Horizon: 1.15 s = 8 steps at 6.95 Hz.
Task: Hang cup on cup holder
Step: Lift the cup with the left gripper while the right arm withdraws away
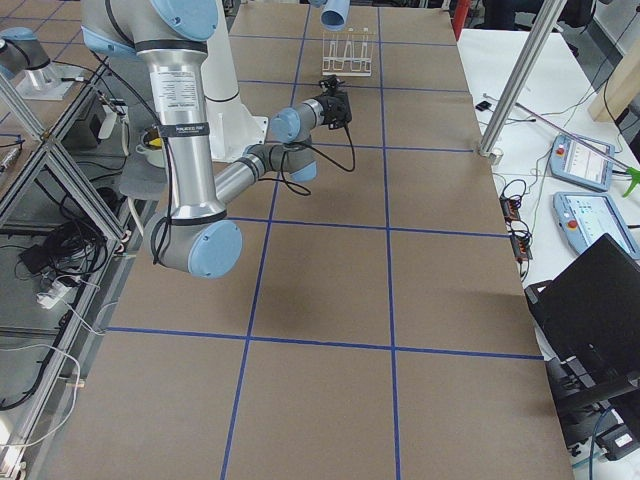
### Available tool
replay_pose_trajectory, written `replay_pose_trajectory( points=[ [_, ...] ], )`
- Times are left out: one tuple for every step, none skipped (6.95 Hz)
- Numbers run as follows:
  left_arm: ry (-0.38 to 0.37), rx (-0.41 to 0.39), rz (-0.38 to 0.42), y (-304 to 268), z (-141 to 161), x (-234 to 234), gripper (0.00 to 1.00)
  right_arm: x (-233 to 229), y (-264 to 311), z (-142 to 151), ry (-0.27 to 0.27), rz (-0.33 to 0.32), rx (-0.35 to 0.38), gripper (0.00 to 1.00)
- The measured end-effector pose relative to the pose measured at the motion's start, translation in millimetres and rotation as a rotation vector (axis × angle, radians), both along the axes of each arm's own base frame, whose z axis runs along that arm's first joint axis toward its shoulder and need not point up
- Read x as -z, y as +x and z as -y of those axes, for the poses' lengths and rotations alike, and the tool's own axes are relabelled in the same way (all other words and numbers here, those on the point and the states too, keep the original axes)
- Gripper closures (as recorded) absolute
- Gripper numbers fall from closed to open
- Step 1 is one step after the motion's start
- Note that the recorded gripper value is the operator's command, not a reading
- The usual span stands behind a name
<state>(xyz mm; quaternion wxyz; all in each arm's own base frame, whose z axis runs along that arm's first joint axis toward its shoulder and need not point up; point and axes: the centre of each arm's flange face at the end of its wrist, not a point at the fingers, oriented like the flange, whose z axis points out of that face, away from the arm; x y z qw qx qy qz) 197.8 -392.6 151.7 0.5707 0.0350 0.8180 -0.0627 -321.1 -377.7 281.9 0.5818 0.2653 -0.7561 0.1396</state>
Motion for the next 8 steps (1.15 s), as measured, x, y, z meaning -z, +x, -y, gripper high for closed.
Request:
replay_pose_trajectory(
  points=[
    [0.019, 0.023, 0.098, -13, 14, -4, 1.00, -13, 23, 33, -0.052, -0.127, 0.017, 0.00],
    [0.036, 0.056, 0.192, -27, 30, -11, 1.00, -29, 52, 63, -0.106, -0.243, 0.039, 0.00],
    [0.053, 0.092, 0.281, -40, 45, -22, 1.00, -50, 85, 91, -0.143, -0.370, 0.065, 0.00],
    [0.082, 0.128, 0.365, -52, 58, -35, 1.00, -73, 118, 113, -0.159, -0.508, 0.089, 0.00],
    [0.115, 0.161, 0.438, -65, 69, -49, 1.00, -98, 143, 130, -0.162, -0.659, 0.113, 0.00],
    [0.146, 0.190, 0.508, -79, 77, -64, 1.00, -122, 166, 143, -0.153, -0.816, 0.150, 0.00],
    [0.176, 0.209, 0.571, -90, 83, -81, 1.00, -144, 191, 152, -0.135, -0.956, 0.205, 0.00],
    [0.206, 0.226, 0.638, -99, 86, -97, 1.00, -167, 221, 156, -0.124, -1.074, 0.284, 0.00]
  ],
)
